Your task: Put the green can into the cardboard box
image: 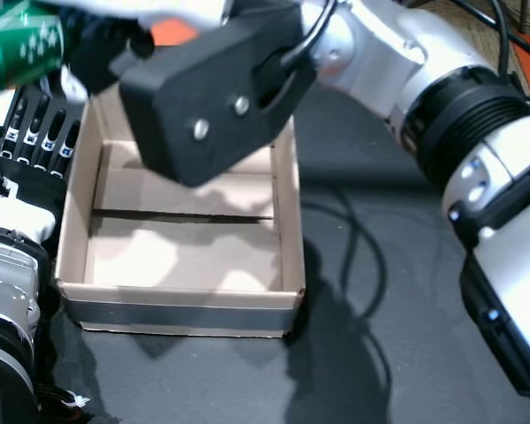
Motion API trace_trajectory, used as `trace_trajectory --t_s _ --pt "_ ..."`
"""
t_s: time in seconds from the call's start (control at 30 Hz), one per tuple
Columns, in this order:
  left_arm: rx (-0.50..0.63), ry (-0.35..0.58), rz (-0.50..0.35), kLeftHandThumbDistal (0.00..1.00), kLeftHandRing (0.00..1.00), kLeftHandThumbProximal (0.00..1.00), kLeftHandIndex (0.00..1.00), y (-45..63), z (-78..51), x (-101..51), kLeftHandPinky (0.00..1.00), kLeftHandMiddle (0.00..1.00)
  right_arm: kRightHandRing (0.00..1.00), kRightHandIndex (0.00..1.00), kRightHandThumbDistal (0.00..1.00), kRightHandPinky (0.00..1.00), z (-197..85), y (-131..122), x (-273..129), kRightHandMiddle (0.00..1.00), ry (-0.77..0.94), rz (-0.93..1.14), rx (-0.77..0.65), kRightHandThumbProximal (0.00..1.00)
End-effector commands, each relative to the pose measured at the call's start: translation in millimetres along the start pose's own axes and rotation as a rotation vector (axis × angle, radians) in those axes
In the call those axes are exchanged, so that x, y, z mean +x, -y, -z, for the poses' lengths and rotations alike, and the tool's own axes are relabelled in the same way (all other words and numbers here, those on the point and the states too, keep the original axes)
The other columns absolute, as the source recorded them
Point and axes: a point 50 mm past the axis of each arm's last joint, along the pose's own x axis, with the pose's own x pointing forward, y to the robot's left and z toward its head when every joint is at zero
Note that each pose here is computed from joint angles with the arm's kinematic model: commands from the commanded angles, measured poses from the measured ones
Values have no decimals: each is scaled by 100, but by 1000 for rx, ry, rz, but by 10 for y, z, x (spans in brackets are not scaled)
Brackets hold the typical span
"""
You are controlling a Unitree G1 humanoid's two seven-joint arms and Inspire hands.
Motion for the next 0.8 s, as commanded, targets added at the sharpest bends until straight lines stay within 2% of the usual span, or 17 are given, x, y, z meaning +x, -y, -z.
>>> trace_trajectory --t_s 0.0,0.07,0.1,0.13,0.17,0.23,0.33,0.37,0.4,0.43,0.47,0.5,0.6,0.67,0.77 --pt "16 -12 -8 0 62 100 39 -14 16 -5 83 40 13 4 20 36 5 105 -16 5 -2 8 -40 0" --pt "17 -13 -5 0 62 100 39 -22 12 -8 84 41 22 8 22 39 37 93 -30 11 -26 -4 -84 0" --pt "15 -13 -4 0 62 100 39 -26 9 -9 83 41 25 11 18 40 54 93 -34 13 -42 -11 -106 0" --pt "14 -12 -6 0 61 100 38 -26 8 -8 82 40 22 8 11 42 78 100 -39 9 -64 -28 -110 0" --pt "15 -11 -8 0 61 100 37 -23 8 -7 83 39 16 2 2 42 119 117 -37 2 -116 -81 -74 0" --pt "19 -9 -4 0 62 100 38 -19 9 -7 85 40 14 0 0 36 185 153 -40 0 -220 -235 -1 19" --pt "12 -9 2 0 63 100 40 -20 6 -8 88 42 13 2 10 36 222 204 -94 1 -278 -413 115 20" --pt "5 -9 2 0 64 100 40 -20 4 -7 88 43 16 10 15 39 240 222 -120 5 -291 -441 148 24" --pt "0 -9 2 0 65 100 40 -20 4 -7 88 43 15 8 16 39 256 239 -142 4 -299 -453 174 29" --pt "0 -10 1 0 66 100 41 -19 4 -6 88 43 11 2 16 38 273 261 -166 1 -308 -459 193 32" --pt "0 -12 -1 0 67 100 42 -18 5 -5 88 43 12 3 13 38 290 281 -189 2 -316 -460 204 33" --pt "1 -14 -3 0 66 100 40 -18 6 -5 87 42 8 1 11 36 305 297 -209 0 -319 -459 223 33" --pt "4 -17 -14 0 64 100 38 -14 10 -1 85 41 2 0 14 30 347 321 -258 0 -334 -451 281 35" --pt "9 -18 -18 0 65 100 39 -7 15 1 84 41 5 0 20 29 376 304 -273 0 -354 -445 331 36" --pt "3 -19 -11 0 64 100 39 -4 24 0 83 40 9 3 20 34 395 261 -271 5 -373 -439 308 41"
